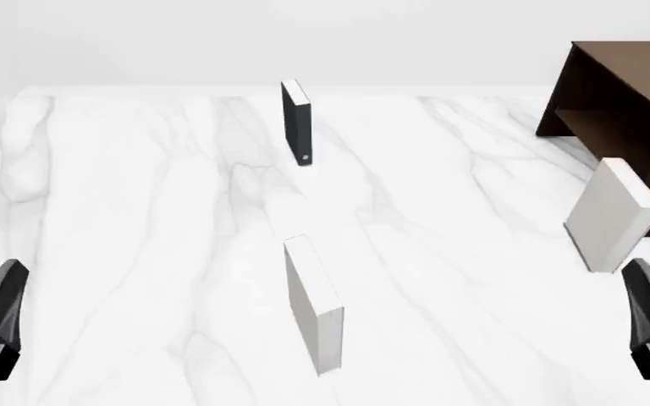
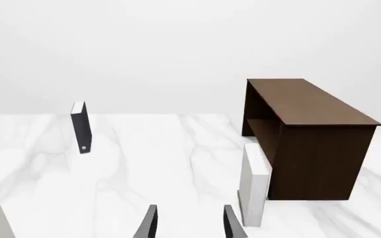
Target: Pick up the book on the left and place it on top of the shelf.
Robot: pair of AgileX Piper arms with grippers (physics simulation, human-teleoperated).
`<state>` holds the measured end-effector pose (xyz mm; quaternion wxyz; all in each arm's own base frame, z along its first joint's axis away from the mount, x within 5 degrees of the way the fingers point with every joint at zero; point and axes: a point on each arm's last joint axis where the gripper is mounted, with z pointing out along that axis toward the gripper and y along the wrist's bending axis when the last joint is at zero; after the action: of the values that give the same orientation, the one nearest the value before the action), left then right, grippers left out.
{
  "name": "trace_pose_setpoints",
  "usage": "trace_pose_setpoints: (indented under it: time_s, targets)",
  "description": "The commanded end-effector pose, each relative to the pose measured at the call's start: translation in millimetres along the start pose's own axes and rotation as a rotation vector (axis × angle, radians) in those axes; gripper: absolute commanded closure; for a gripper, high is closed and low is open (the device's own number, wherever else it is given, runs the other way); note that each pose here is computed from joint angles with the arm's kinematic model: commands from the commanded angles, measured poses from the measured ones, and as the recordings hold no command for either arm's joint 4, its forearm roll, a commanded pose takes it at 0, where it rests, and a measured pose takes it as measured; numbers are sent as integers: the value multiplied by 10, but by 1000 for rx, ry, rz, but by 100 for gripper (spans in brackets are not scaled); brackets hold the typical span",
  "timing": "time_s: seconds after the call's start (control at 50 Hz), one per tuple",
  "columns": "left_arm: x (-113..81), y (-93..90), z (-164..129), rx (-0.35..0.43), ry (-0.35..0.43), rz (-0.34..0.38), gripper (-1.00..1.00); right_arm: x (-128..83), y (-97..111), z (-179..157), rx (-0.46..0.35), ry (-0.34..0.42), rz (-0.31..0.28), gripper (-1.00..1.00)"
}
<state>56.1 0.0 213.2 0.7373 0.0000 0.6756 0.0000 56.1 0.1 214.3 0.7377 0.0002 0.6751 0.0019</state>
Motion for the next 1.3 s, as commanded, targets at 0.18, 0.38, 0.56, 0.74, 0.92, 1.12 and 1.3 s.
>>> trace_pose_setpoints:
  time_s: [0.18, 0.38, 0.56, 0.74, 0.92, 1.12, 1.3]
  targets:
    - [0, 0, 0, 0, 0, 0, -100, -218, 4, -25, -8, -31, 33, -100]
    - [0, 0, 0, 0, 0, 0, -100, -686, 22, -137, -57, -82, 53, -100]
    - [0, 0, 0, 0, 0, 0, -100, -1215, 33, -240, -133, -125, -20, -100]
    - [0, 0, 0, 0, 0, 0, -100, -1522, 88, -20, -199, -96, -46, -100]
    - [0, 0, 0, 0, 0, 0, -100, -1725, 157, 217, -234, -59, -100, -100]
    - [0, 0, 0, 0, 0, 0, -100, -1839, 247, 413, -286, -50, -128, -100]
    - [0, 0, 0, 0, 0, 0, -100, -1866, 354, 624, -328, -22, -143, -100]
